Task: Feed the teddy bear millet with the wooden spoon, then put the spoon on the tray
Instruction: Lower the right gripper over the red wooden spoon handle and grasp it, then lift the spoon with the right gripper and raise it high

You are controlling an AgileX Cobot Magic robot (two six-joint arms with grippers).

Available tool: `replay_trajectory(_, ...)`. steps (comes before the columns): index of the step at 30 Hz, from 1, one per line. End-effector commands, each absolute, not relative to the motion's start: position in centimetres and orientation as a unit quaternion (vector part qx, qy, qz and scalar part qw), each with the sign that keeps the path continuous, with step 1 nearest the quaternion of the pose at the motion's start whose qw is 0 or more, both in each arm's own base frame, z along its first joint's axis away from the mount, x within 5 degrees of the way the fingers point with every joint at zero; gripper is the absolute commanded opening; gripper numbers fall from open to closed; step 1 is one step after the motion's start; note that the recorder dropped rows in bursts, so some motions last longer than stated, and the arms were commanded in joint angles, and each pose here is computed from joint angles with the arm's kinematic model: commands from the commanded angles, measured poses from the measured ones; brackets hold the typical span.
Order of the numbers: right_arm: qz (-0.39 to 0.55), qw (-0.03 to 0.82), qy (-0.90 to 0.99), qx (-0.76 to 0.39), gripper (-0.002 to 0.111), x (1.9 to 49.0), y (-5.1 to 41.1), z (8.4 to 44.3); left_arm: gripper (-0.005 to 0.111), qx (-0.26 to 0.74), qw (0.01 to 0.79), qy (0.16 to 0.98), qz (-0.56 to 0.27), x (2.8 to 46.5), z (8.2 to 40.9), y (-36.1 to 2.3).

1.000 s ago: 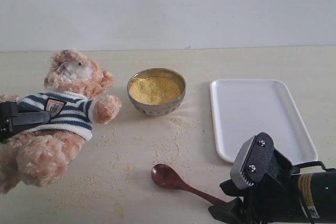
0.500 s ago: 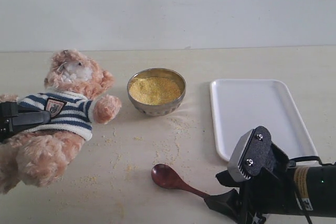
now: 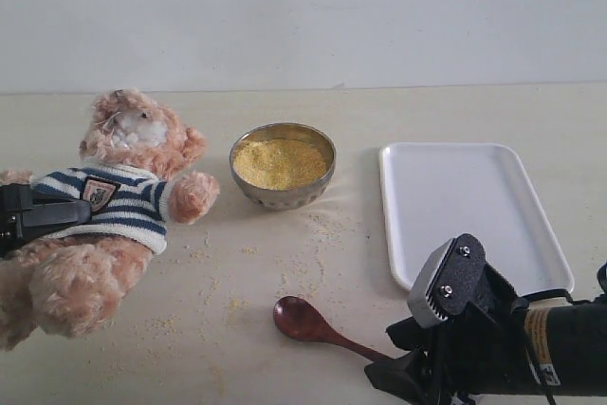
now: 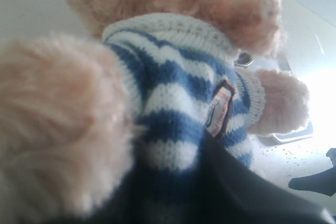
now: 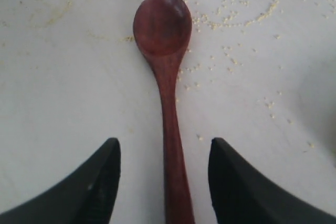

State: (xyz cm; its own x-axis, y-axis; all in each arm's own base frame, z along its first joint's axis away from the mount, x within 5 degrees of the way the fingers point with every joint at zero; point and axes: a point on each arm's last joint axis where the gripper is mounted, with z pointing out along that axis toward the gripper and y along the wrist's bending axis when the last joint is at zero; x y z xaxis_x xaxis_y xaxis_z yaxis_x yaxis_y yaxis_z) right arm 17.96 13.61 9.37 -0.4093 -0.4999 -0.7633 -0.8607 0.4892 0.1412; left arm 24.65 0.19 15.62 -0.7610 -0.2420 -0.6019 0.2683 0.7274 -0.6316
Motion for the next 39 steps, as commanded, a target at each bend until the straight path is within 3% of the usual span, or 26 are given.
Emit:
replay_trajectory(1, 0.277, 0.317, 0.813, -0.403, 0.051, 17.9, 13.6, 9.2, 0.005, 0.012, 0.353, 0.857, -0.376, 24.6, 16.0, 0.1)
replay_trajectory(19, 0.26, 0.317, 0.815, -0.409, 0.051, 18.0, 13.8, 9.1, 0.005, 0.012, 0.353, 0.857, -0.376, 24.6, 16.0, 0.1)
replay_trajectory(29, 0.203, 0.294, 0.826, -0.437, 0.051, 17.9, 15.3, 8.7, 0.005, 0.012, 0.353, 0.856, -0.377, 24.6, 16.0, 0.1)
replay_trajectory(31, 0.203, 0.294, 0.826, -0.436, 0.044, 17.9, 15.3, 8.7, 0.005, 0.012, 0.353, 0.856, -0.377, 24.6, 16.0, 0.1)
replay_trajectory(36, 0.202, 0.293, 0.826, -0.436, 0.012, 17.9, 15.3, 8.6, 0.005, 0.012, 0.353, 0.856, -0.377, 24.6, 16.0, 0.1)
replay_trajectory(39, 0.202, 0.292, 0.827, -0.436, 0.006, 17.8, 15.2, 8.6, 0.005, 0.012, 0.353, 0.856, -0.377, 24.6, 16.0, 0.1)
